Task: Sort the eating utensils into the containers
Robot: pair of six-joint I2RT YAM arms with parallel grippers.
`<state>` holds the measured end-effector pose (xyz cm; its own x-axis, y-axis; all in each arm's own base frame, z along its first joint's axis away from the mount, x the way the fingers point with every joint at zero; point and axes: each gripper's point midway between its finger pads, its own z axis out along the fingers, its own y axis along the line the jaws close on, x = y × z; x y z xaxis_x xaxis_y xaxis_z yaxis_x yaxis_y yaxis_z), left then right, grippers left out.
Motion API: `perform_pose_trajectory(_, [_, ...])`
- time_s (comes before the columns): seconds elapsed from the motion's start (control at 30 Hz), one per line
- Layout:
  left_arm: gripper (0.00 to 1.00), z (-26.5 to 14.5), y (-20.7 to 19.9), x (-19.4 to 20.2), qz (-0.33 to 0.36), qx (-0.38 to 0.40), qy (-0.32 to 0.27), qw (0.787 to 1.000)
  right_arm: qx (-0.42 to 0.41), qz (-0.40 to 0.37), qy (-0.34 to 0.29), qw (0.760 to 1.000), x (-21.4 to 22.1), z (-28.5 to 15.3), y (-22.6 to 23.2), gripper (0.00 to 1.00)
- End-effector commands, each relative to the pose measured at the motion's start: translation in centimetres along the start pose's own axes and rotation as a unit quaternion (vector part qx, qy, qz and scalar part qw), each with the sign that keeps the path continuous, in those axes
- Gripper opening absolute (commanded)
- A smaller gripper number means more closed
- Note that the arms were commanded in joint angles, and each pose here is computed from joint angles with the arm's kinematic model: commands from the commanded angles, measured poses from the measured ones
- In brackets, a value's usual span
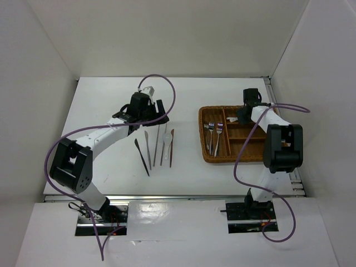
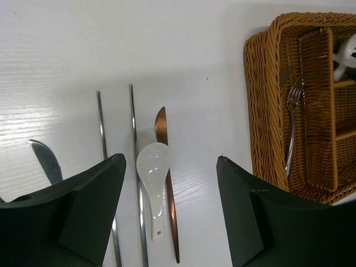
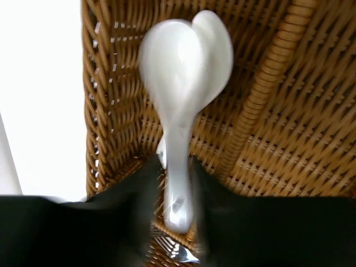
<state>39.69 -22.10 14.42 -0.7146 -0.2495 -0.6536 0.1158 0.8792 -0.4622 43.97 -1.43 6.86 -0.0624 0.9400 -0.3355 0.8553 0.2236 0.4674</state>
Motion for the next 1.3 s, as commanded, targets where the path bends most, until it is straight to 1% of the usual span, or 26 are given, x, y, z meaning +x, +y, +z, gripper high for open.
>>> perform_pose_trajectory(0.0, [0.8,-0.2,-0.2,-0.4,0.016,0.016,-0.011,1.0,-0.049,0.002,-0.027,0.998,-2.0,-1.4,3.1,0.42])
perform_pose_trajectory(0.07, [0.8,-0.1,-0.2,0.1,0.016,0.019,-0.004,1.0,-0.059,-0.008,-0.031,0.998,-2.3,-2.2,3.5,0.49])
perform_pose_trajectory(0.1, [0.8,-0.2,-0.3,0.2,0.021,0.023,-0.002,1.0,-0.063,-0.013,-0.032,0.997,-2.5,-2.4,3.8,0.51])
perform_pose_trajectory(0.2, [0.8,0.2,0.4,1.4,0.03,0.02,0.014,0.999,-0.085,-0.036,-0.027,0.995,-2.7,-4.0,4.7,0.51])
perform_pose_trajectory(0.3, [0.79,0.9,1.0,2.6,0.035,0.017,0.029,0.999,-0.14,-0.093,-0.006,0.986,-2.1,-6.2,6.0,0.51])
perform_pose_trajectory(0.33, [0.79,1.1,0.9,2.7,0.049,0.026,0.031,0.998,-0.165,-0.131,0.012,0.977,-1.2,-6.9,6.2,0.51])
perform_pose_trajectory(0.37, [0.79,1.2,1.1,3.2,0.053,0.029,0.035,0.998,-0.193,-0.148,0.015,0.97,-1.2,-8.2,6.7,0.51])
perform_pose_trajectory(0.4, [0.78,1.2,0.9,3.7,0.057,0.042,0.043,0.997,-0.212,-0.166,0.019,0.963,-0.7,-8.4,6.5,0.51])
perform_pose_trajectory(0.43, [0.78,1.6,0.6,3.7,0.063,0.052,0.041,0.996,-0.236,-0.203,0.028,0.95,0.0,-9.1,6.5,0.52])
perform_pose_trajectory(0.47, [0.78,1.9,0.8,4.4,0.062,0.056,0.049,0.995,-0.257,-0.22,0.025,0.941,0.4,-10.3,6.8,0.52])
perform_pose_trajectory(0.5, [0.76,1.9,0.8,4.7,0.062,0.061,0.051,0.995,-0.262,-0.239,0.028,0.935,1.5,-10.4,6.2,0.52])
perform_pose_trajectory(0.53, [0.76,2.2,0.7,4.9,0.057,0.064,0.054,0.995,-0.265,-0.263,0.027,0.927,2.0,-10.6,5.7,0.52])
perform_pose_trajectory(0.57, [0.74,2.6,1.1,5.5,0.055,0.061,0.061,0.995,-0.272,-0.273,0.024,0.922,2.3,-11.3,5.6,0.52])
perform_pose_trajectory(0.6, [0.74,2.7,1.1,5.3,0.051,0.058,0.055,0.995,-0.275,-0.282,0.026,0.919,2.7,-11.5,5.4,0.52])
perform_pose_trajectory(0.63, [0.73,3.0,1.6,6.1,0.049,0.053,0.065,0.995,-0.272,-0.291,0.03,0.917,3.2,-11.3,4.9,0.52])
perform_pose_trajectory(0.67, [0.73,3.3,1.9,6.4,0.052,0.05,0.07,0.995,-0.284,-0.302,0.032,0.909,3.8,-12.1,5.2,0.52])
perform_pose_trajectory(0.77, [0.71,3.6,2.0,6.6,0.052,0.05,0.071,0.995,-0.293,-0.315,0.037,0.902,4.8,-12.9,4.8,0.52])
perform_pose_trajectory(0.8, [0.7,4.1,2.5,7.2,0.051,0.045,0.08,0.994,-0.293,-0.315,0.037,0.902,4.8,-13.0,4.6,0.52])
perform_pose_trajectory(0.87, [0.7,4.4,2.5,7.5,0.05,0.048,0.084,0.994,-0.301,-0.327,0.044,0.895,5.8,-13.5,4.4,0.52])
perform_pose_trajectory(0.9, [0.66,4.5,2.5,7.9,0.049,0.052,0.092,0.993,-0.301,-0.327,0.044,0.895,5.8,-13.5,4.4,0.52])
perform_pose_trajectory(1.0, [0.65,4.8,2.4,8.3,0.043,0.058,0.098,0.993,-0.308,-0.333,0.042,0.89,5.9,-14.1,4.3,0.52])
perform_pose_trajectory(1.07, [0.61,5.1,2.5,8.3,0.044,0.059,0.096,0.993,-0.31,-0.34,0.043,0.887,6.2,-14.6,4.2,0.52])
perform_pose_trajectory(1.2, [0.59,5.9,2.9,8.6,0.038,0.052,0.098,0.993,-0.3,-0.342,0.044,0.889,6.2,-14.3,3.3,0.52])
perform_pose_trajectory(1.27, [0.54,6.2,2.9,8.7,0.038,0.052,0.098,0.993,-0.305,-0.34,0.041,0.889,6.0,-14.6,3.4,0.52])
